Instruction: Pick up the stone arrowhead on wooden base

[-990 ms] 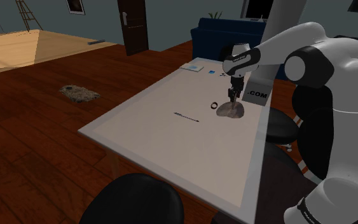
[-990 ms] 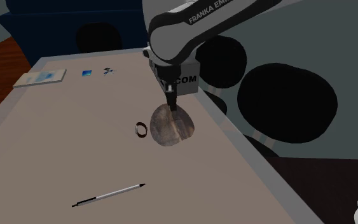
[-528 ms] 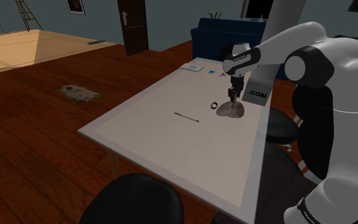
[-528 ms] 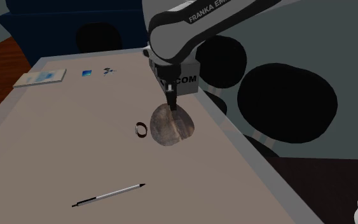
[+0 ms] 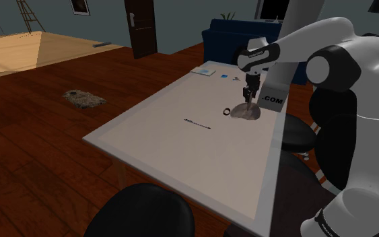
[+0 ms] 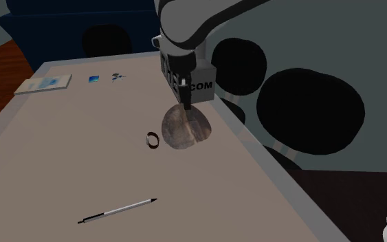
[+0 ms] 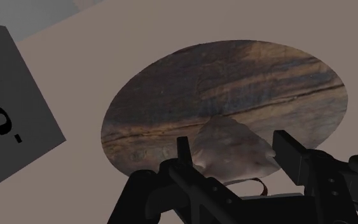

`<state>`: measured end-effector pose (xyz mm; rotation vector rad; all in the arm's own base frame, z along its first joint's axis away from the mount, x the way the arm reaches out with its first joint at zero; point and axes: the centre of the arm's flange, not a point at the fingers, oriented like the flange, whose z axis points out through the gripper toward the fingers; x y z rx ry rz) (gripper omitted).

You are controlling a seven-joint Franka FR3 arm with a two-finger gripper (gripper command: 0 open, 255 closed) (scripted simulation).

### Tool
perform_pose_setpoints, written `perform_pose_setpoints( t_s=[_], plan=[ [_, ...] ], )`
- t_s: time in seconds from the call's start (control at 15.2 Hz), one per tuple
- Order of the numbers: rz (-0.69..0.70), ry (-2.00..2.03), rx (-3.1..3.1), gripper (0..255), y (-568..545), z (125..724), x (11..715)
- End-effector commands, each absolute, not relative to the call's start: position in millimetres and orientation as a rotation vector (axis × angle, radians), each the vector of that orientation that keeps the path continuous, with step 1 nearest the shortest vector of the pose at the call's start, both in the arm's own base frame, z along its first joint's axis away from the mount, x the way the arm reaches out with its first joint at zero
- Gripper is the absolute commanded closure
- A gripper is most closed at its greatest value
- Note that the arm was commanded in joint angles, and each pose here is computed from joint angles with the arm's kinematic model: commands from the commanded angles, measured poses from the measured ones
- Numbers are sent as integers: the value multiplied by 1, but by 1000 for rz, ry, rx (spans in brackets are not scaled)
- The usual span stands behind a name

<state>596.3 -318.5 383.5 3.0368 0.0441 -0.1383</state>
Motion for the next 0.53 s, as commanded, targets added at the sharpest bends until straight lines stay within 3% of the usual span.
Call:
perform_pose_setpoints(
  t_s=[0.0,0.46],
  plan=[
    [-138,44,3037,255,-320,395,597],
    [-138,44,3037,255,-320,422,597]
  ],
)
